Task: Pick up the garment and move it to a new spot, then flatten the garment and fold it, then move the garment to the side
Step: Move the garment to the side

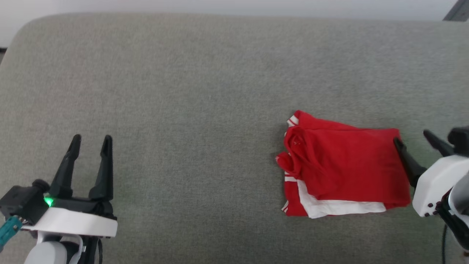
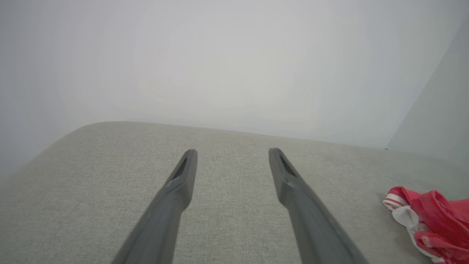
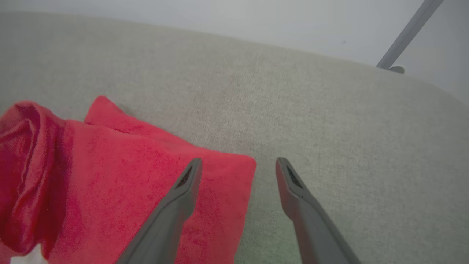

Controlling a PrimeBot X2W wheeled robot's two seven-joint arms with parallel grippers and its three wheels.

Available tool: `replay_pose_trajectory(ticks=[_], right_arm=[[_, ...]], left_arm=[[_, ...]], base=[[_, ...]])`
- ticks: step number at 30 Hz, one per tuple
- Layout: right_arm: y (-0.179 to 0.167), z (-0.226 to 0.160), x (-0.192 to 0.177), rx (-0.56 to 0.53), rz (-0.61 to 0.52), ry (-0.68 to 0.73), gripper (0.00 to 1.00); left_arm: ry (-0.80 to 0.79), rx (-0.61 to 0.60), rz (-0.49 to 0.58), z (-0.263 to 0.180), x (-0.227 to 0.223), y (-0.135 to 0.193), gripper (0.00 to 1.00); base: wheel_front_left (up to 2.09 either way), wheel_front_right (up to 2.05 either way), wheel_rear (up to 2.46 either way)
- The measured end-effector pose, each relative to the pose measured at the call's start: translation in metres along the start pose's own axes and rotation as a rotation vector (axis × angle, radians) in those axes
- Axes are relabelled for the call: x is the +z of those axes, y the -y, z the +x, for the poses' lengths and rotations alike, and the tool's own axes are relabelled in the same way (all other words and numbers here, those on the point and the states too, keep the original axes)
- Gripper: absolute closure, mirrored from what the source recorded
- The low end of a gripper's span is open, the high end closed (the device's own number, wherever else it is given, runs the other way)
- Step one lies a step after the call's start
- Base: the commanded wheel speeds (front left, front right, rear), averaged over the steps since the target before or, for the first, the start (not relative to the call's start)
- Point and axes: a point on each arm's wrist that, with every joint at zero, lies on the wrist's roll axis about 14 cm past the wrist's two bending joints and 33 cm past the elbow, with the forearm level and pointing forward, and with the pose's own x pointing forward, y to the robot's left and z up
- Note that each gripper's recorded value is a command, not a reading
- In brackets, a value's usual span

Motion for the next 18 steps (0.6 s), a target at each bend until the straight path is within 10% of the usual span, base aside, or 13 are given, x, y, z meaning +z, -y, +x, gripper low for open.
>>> replay_pose_trajectory(ticks=[11, 18], right_arm=[[-0.017, 0.007, -0.078, 0.094, -0.01, -0.565, 0.0], [-0.028, 0.019, -0.094, 0.101, 0.016, -0.624, 0.0]], left_arm=[[-0.036, -0.016, -0.006, 0.022, -0.017, 0.0, 0.0], [-0.06, -0.015, 0.002, 0.037, -0.028, -0.008, 0.0]], base=[[0.0, 0.0, 0.0], [0.0, 0.0, 0.0]])
